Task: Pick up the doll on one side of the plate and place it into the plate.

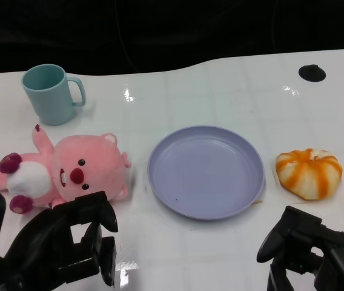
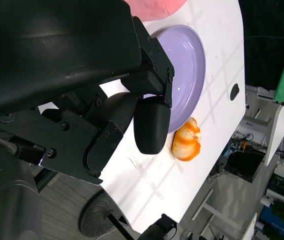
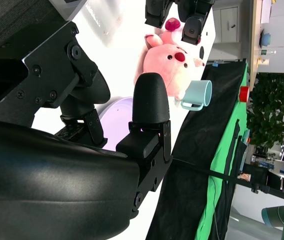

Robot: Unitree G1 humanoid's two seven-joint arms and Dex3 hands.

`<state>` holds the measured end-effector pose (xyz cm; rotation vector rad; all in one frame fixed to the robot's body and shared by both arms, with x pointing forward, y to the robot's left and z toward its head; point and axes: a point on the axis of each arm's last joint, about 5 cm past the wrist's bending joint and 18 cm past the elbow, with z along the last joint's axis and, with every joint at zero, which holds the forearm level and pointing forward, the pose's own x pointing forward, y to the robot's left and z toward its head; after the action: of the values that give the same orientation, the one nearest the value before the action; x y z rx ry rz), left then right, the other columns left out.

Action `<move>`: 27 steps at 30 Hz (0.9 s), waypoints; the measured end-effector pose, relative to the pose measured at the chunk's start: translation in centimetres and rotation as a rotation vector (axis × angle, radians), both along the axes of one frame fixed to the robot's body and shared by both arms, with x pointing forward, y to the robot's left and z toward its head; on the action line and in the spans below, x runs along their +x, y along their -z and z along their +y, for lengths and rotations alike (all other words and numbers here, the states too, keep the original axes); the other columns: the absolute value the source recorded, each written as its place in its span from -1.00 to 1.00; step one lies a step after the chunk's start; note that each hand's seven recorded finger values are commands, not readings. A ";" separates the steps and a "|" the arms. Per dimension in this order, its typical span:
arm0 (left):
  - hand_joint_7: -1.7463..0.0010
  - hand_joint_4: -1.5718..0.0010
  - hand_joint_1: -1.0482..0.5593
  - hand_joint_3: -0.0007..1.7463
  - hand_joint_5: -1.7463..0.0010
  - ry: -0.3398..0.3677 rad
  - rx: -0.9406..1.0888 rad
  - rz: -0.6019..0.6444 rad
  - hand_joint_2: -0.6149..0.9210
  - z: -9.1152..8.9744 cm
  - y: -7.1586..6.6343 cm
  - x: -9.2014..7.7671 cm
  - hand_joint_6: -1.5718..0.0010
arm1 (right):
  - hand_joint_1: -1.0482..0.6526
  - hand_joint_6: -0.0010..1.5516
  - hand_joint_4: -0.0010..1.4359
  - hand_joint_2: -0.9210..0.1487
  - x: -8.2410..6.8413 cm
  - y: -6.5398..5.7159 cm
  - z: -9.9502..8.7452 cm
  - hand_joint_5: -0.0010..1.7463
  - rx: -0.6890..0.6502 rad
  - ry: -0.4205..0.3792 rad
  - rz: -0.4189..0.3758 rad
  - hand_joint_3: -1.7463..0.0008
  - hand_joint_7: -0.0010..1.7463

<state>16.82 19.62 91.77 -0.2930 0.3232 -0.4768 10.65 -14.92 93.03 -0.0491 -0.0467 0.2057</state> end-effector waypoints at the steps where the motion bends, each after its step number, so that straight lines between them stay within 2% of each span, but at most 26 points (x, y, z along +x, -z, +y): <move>1: -1.00 -0.19 0.17 0.76 -1.00 0.000 0.002 0.000 0.27 0.0 0.0 0.0 0.07 | 0.34 -0.21 -0.01 -0.10 0.0 0.0 0.0 1.00 0.000 0.000 0.000 -0.57 0.76; 27: -1.00 -0.19 0.20 0.78 -1.00 0.009 0.003 -0.002 0.27 -0.1 0.0 0.0 0.05 | 0.32 -0.21 0.00 -0.06 0.0 -0.1 0.0 1.00 0.000 0.000 -0.004 -0.59 0.76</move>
<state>16.83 19.57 91.77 -0.2876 0.3231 -0.4855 10.69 -14.92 93.09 -0.0498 -0.0506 0.2057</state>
